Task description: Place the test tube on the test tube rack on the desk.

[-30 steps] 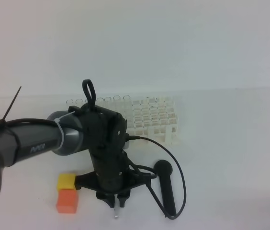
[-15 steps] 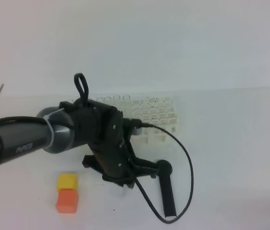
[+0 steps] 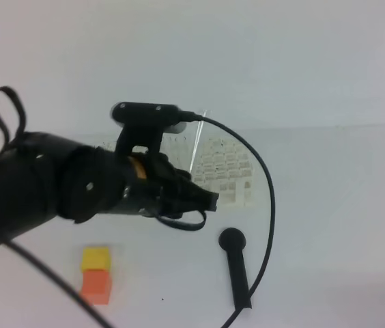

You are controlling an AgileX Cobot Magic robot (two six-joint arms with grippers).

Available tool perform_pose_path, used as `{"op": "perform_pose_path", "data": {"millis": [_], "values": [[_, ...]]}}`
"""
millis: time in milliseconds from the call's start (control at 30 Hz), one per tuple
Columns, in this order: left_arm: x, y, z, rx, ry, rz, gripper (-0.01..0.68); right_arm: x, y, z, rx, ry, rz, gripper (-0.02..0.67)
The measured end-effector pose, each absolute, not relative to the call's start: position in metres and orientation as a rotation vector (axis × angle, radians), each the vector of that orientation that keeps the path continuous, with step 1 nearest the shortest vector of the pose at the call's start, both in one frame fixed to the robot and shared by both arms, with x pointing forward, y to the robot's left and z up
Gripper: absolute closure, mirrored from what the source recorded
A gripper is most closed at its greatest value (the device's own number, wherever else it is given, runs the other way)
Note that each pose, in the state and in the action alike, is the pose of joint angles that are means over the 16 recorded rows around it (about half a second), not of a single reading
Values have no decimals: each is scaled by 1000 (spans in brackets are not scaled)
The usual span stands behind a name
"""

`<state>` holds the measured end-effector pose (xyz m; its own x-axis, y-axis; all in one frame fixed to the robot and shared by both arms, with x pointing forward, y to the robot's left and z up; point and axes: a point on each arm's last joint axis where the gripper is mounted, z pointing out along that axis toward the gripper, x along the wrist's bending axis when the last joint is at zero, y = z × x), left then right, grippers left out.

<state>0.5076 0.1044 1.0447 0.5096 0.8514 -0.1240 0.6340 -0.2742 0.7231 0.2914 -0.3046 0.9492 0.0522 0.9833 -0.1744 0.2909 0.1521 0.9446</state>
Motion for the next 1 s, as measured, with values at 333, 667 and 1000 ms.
{"op": "perform_pose_path", "data": {"millis": [333,667,1000], "values": [[445,141,1048,1907,1099,341,673,291,-305,949,1324,1428,883,650],[402,143,1057,1869,815,163,673,295,-300,960,1411,1225,1169,650],[404,140,1071,1735,703,235,673,294,-300,982,1494,947,1474,650]]}}
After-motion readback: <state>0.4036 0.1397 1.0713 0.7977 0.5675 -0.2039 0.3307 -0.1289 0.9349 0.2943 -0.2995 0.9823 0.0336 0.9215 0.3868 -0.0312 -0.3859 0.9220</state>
